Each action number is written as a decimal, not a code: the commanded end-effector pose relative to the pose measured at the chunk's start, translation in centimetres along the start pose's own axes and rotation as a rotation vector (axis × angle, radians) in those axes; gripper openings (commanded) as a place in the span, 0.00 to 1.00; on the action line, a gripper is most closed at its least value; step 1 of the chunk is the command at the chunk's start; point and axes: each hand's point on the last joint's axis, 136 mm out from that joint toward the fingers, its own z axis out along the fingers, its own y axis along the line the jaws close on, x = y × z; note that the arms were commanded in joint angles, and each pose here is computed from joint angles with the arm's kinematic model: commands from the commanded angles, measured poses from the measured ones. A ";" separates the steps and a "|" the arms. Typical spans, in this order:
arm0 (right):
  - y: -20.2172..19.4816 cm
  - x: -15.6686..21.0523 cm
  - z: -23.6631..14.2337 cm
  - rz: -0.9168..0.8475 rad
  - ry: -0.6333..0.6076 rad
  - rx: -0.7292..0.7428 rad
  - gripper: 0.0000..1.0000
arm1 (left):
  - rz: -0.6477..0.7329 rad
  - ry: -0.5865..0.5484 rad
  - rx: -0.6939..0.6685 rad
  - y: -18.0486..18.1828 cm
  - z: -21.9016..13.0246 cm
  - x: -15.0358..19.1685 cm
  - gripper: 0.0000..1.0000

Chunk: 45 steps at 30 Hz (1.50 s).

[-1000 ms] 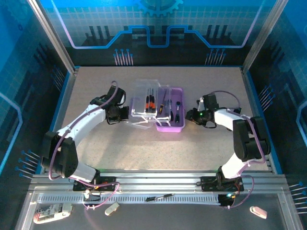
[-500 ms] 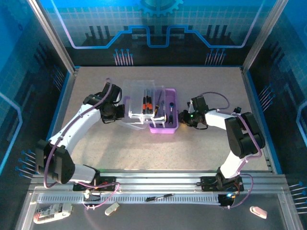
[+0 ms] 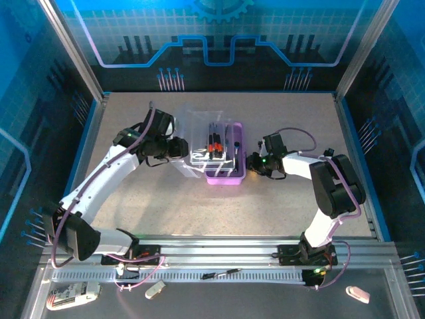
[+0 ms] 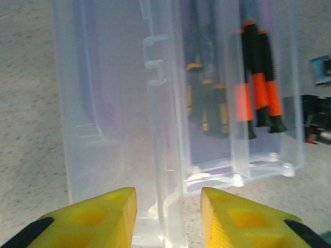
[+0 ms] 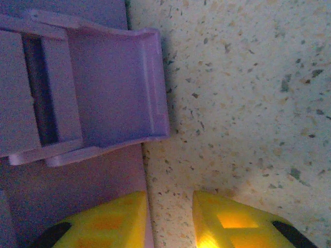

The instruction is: Pack the tool kit

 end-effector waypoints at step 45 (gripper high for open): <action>0.8 -0.3 -1.6 -0.017 -0.019 -0.062 0.30 | 0.108 0.122 0.331 -13.6 4.2 -0.2 0.45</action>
